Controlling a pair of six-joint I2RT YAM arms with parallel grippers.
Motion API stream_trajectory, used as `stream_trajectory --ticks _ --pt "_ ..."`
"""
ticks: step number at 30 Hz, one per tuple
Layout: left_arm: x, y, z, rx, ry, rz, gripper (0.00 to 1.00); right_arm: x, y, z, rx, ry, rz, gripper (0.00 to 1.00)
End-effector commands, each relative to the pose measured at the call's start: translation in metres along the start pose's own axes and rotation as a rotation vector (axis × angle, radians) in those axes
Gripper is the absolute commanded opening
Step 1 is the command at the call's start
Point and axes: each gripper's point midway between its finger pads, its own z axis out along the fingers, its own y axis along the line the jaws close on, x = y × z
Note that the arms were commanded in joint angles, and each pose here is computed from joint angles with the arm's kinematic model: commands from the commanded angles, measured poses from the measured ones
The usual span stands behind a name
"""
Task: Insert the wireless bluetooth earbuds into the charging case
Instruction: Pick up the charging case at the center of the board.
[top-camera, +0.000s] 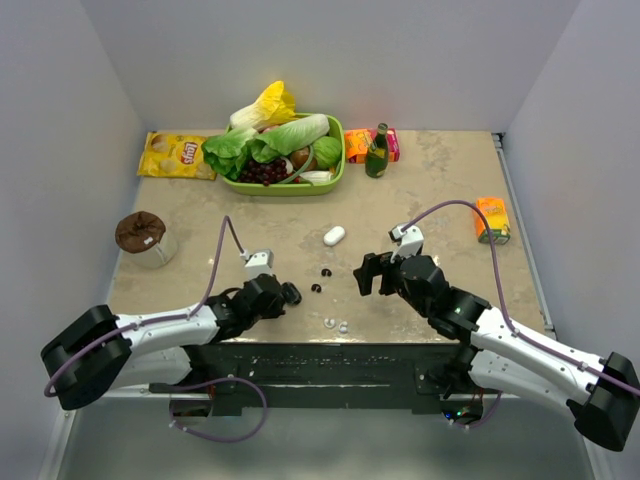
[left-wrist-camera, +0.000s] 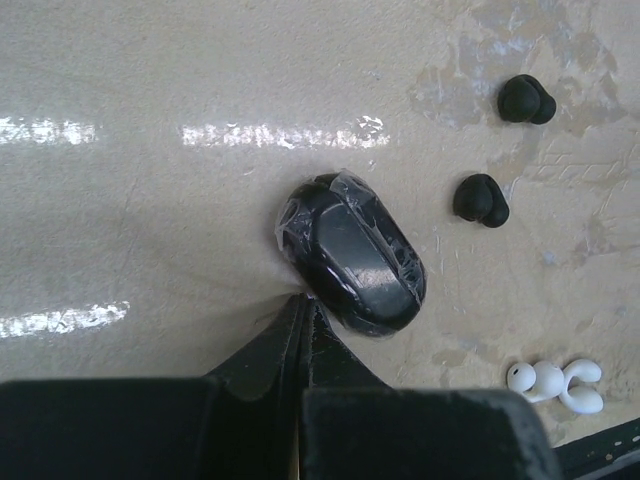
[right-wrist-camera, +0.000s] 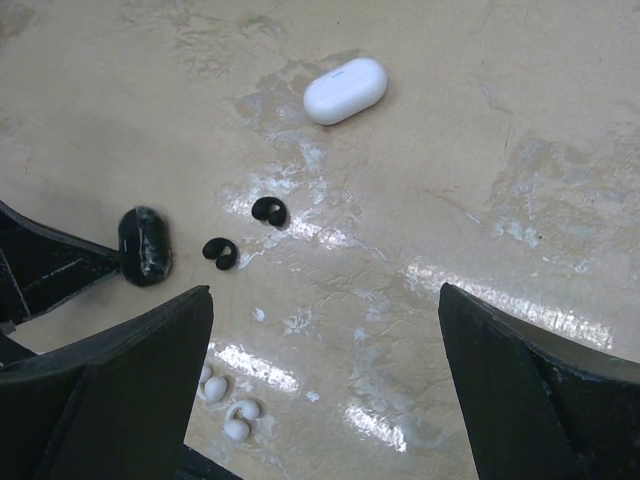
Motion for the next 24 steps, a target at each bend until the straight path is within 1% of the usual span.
stream_trajectory --ticks 1,9,11,13,14,16,17,19,20,21,22,24 --pt "-0.008 -0.021 0.003 0.07 -0.023 0.008 0.0 -0.003 0.004 -0.001 -0.018 -0.009 0.009 0.97" --pt "-0.013 -0.032 0.006 0.089 -0.032 0.023 0.0 -0.004 0.005 -0.001 -0.021 -0.006 0.007 0.98" --pt "-0.016 -0.029 0.005 0.068 -0.033 0.043 0.0 -0.004 0.005 -0.001 -0.021 -0.003 0.004 0.98" --pt "-0.02 -0.024 0.001 0.038 -0.04 0.061 0.0 -0.006 0.006 -0.003 -0.023 0.0 0.005 0.98" --pt "-0.027 -0.028 -0.003 0.052 -0.063 0.061 0.0 -0.007 0.006 -0.005 -0.025 0.002 0.003 0.98" --pt "-0.027 -0.017 -0.01 0.016 -0.055 0.084 0.0 -0.009 0.007 -0.007 -0.031 0.001 0.005 0.98" --pt "-0.032 -0.018 -0.015 0.028 -0.071 0.085 0.01 -0.01 0.008 -0.008 -0.035 -0.001 0.007 0.98" --pt "-0.033 -0.015 -0.02 0.026 -0.072 0.1 0.15 -0.013 0.01 -0.009 -0.044 -0.001 0.006 0.98" --pt "-0.035 -0.016 -0.023 0.04 -0.08 0.117 0.25 -0.014 0.012 -0.01 -0.049 -0.003 0.005 0.98" --pt "-0.033 -0.015 -0.023 0.044 -0.075 0.137 0.45 -0.014 0.012 -0.01 -0.051 -0.002 0.005 0.98" --pt "-0.034 -0.017 -0.024 0.057 -0.075 0.167 0.53 -0.014 0.013 -0.01 -0.06 0.0 -0.001 0.98" --pt "-0.03 -0.013 -0.021 0.046 -0.067 0.196 0.61 -0.013 0.014 -0.009 -0.064 0.005 -0.005 0.98"
